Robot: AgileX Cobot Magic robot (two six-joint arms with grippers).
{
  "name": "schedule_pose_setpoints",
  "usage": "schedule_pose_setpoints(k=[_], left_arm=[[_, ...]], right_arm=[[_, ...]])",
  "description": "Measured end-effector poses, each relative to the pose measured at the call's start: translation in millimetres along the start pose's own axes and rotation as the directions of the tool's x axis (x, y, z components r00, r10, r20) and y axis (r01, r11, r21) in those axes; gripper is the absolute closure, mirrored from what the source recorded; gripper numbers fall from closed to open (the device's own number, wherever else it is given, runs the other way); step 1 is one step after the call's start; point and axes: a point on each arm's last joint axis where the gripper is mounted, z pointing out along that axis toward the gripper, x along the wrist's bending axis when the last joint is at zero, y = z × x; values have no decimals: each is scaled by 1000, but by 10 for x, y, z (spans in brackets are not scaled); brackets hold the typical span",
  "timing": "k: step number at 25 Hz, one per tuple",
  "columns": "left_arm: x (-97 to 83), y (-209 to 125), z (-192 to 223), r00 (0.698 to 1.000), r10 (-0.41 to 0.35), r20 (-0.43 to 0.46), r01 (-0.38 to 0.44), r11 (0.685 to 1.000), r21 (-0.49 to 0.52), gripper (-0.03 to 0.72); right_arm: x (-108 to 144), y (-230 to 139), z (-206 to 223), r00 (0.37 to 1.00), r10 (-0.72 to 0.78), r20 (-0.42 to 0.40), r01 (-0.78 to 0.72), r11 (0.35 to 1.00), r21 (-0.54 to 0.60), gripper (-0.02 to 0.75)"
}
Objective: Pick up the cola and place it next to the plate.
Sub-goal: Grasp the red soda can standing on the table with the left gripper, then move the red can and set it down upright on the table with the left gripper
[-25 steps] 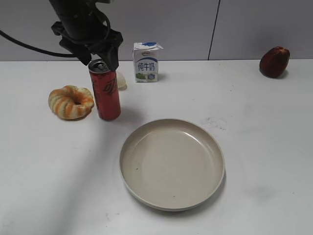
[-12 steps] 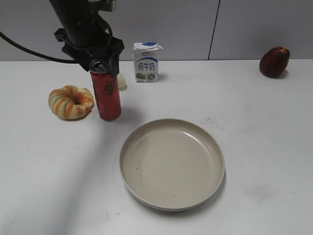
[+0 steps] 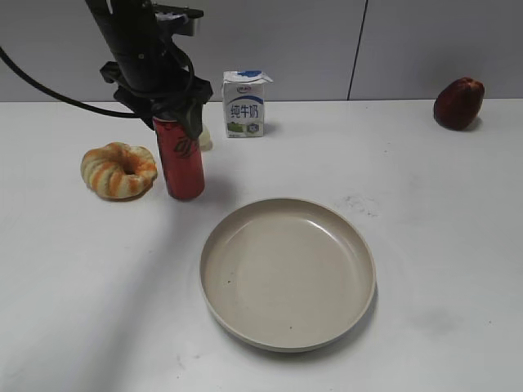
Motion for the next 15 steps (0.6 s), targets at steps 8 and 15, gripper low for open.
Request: schedule_pose_setpoints(k=[8, 15], left_arm=[[5, -5, -43, 1000, 8, -15, -8, 1000, -1, 160], [-57, -70, -723, 993, 49, -105, -60, 993, -100, 160]], right_arm=[[0, 0, 0, 1000, 0, 0, 0, 1000, 0, 167], [0, 0, 0, 1000, 0, 0, 0, 1000, 0, 167]])
